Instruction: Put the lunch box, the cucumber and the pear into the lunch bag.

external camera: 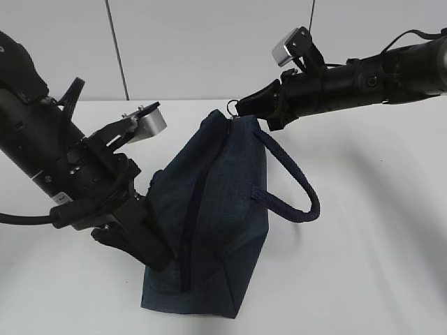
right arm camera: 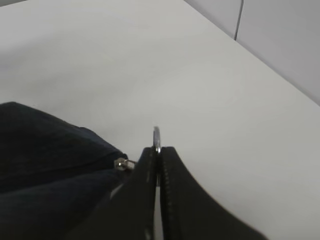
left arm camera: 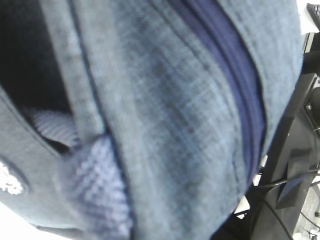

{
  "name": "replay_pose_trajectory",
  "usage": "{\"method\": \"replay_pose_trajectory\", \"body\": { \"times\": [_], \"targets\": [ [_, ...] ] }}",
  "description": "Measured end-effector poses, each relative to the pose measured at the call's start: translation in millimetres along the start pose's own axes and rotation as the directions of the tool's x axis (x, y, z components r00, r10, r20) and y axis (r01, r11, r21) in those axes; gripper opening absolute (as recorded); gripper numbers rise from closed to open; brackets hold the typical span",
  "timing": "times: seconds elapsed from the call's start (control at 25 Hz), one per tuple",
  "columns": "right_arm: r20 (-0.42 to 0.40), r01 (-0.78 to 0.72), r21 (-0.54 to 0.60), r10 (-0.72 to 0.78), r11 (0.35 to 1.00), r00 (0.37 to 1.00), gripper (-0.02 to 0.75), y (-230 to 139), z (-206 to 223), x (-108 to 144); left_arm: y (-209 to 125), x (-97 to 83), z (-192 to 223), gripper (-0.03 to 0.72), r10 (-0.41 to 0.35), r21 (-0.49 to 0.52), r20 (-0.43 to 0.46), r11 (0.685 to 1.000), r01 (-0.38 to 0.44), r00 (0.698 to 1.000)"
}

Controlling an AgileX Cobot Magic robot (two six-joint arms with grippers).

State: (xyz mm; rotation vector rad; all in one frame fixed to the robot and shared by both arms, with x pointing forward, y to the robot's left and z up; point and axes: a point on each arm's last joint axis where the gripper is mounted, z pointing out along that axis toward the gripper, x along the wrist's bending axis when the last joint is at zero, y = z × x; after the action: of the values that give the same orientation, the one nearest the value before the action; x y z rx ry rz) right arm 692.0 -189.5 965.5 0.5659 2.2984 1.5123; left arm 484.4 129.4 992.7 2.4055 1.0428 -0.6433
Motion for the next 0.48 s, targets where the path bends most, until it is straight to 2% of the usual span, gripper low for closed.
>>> {"method": "replay_pose_trajectory", "body": {
  "times": [0.12, 0.2, 0.48],
  "targets": [
    [-0.012, -0.016, -0.013, 0.015, 1.0, 1.0, 0.0, 2.2, -1.1, -0.9, 1.4, -1.8, -0.2, 0.021, -0.009, -0.013, 0.018, 1.0, 0.01, 1.0],
    [-0.023, -0.021, -0.028, 0.02, 0.999, 1.0, 0.0, 6.2, -2.1, -1.9, 3.0, -3.4, -1.4, 0.06, -0.013, -0.021, 0.03, 1.0, 0.013, 0.999],
    [-0.049, -0.03, -0.034, 0.029, 0.999, 0.998, 0.0, 11.9, -3.2, -2.8, 18.6, -9.3, -13.8, 0.325, -0.031, -0.089, 0.02, 0.995, 0.033, 0.999]
  ]
}}
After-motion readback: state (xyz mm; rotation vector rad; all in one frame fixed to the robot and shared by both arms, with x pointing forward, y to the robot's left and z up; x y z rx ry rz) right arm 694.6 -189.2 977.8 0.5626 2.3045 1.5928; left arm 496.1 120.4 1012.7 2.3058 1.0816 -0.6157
